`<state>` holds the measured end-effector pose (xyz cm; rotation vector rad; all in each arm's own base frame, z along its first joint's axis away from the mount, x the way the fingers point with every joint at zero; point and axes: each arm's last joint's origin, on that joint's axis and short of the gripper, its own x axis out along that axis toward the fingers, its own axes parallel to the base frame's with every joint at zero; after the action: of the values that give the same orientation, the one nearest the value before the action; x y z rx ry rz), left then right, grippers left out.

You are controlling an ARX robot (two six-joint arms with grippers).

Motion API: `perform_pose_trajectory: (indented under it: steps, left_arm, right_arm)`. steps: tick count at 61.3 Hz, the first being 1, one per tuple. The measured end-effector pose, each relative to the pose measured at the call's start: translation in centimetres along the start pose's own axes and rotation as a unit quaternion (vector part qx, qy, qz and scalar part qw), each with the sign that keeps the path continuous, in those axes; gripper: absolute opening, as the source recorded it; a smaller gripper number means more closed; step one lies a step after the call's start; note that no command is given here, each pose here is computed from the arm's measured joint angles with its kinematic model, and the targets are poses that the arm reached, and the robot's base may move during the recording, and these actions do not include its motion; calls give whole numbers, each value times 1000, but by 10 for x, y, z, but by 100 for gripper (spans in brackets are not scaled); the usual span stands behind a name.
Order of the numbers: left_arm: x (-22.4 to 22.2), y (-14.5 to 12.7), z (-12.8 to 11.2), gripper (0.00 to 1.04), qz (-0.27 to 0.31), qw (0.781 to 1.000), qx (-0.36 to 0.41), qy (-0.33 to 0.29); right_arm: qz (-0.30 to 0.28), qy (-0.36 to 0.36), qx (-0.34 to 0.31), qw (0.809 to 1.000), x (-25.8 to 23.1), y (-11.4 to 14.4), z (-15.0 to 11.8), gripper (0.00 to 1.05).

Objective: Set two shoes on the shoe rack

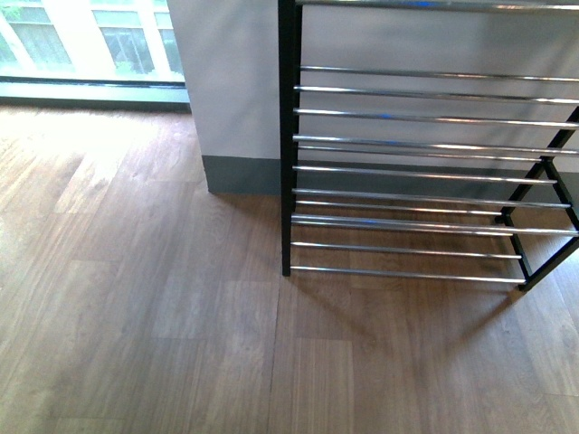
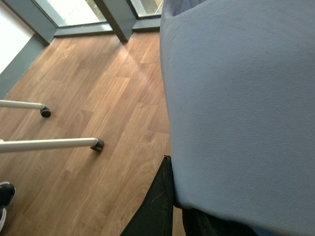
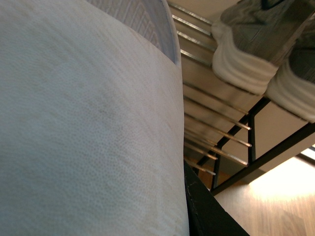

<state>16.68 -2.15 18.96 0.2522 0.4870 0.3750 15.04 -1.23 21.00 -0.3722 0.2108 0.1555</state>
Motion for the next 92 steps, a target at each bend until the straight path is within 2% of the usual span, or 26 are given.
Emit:
perform_pose_trajectory:
  steps: [92]
  left_arm:
    - [0, 0, 0, 2, -1, 1000, 1, 0]
  right_arm:
    - [-2, 0, 0, 1000, 0, 0, 0, 1]
